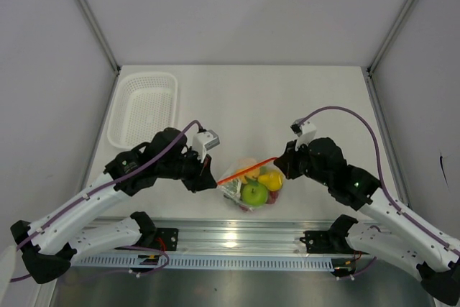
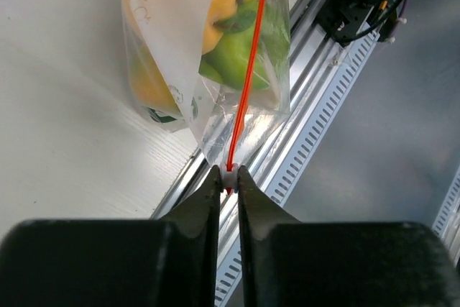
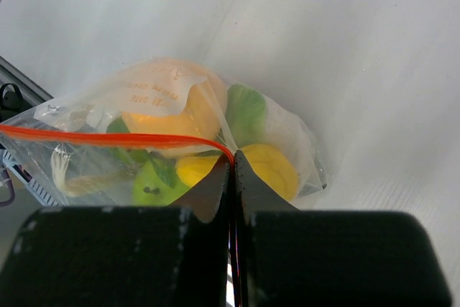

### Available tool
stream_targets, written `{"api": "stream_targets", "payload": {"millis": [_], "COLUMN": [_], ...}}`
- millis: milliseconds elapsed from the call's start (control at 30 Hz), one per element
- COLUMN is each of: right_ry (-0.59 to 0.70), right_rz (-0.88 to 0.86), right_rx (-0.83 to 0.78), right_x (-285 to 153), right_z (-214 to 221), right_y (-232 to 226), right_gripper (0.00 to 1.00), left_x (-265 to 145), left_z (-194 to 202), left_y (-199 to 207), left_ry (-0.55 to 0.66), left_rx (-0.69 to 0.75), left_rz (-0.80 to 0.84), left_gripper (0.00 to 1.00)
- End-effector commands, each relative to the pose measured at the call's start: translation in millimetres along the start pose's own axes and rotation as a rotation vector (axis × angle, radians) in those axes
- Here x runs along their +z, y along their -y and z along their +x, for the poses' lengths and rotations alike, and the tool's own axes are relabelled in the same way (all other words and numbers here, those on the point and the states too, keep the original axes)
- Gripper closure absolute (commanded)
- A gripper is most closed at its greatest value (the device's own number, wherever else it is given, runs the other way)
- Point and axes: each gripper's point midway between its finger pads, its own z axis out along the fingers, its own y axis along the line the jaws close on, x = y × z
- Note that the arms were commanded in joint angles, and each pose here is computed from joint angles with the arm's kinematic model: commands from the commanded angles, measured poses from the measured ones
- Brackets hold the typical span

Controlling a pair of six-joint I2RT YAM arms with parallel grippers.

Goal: Place the food in the zip-top bag and seal the zipper
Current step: Zip the zipper food storage bag at the center of the board.

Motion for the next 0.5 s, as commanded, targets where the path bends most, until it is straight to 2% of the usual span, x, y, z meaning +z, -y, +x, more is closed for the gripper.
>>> {"api": "stream_targets", "payload": {"millis": [0,100,133,200,233,300,467], "right_ry": [0.077,0.066,0.045,0.033,0.026,0.028,0.027], "right_rz": [0.033,0.03,0.047,0.084,0.099,0.124,0.225], "right_rx": [0.024,0.039,0.042,0.043,0.042,0.044,0.091], "right_x": [1,7,14,21,27,34,51], "right_z": [-26,-26,-26,-28,-31,-38,-68], "right_y": [1,-2,1,6,7,12,48], "right_gripper": [1.0,1.0,1.0,1.0,1.0,1.0,1.0], "left_x": [-8,-8,-8,-7,-13,-23,-71], "left_z": [-8,-22,-29,-38,-50,-64,-96], "left_y": [-3,-9,-12,-32,-33,-43,-43], "left_ry": [0.041,0.097,0.121,0.132,0.161,0.211,0.468], "left_rx": [-0.023,-0.003,0.014,0.036,0.048,0.055,0.021], "left_rz": [-0.041,-0.08,-0.095,-0.207,-0.234,-0.312,-0.388], "left_gripper": [0.83,0.58,0.4,0.29,0.01,0.01,0.0]}}
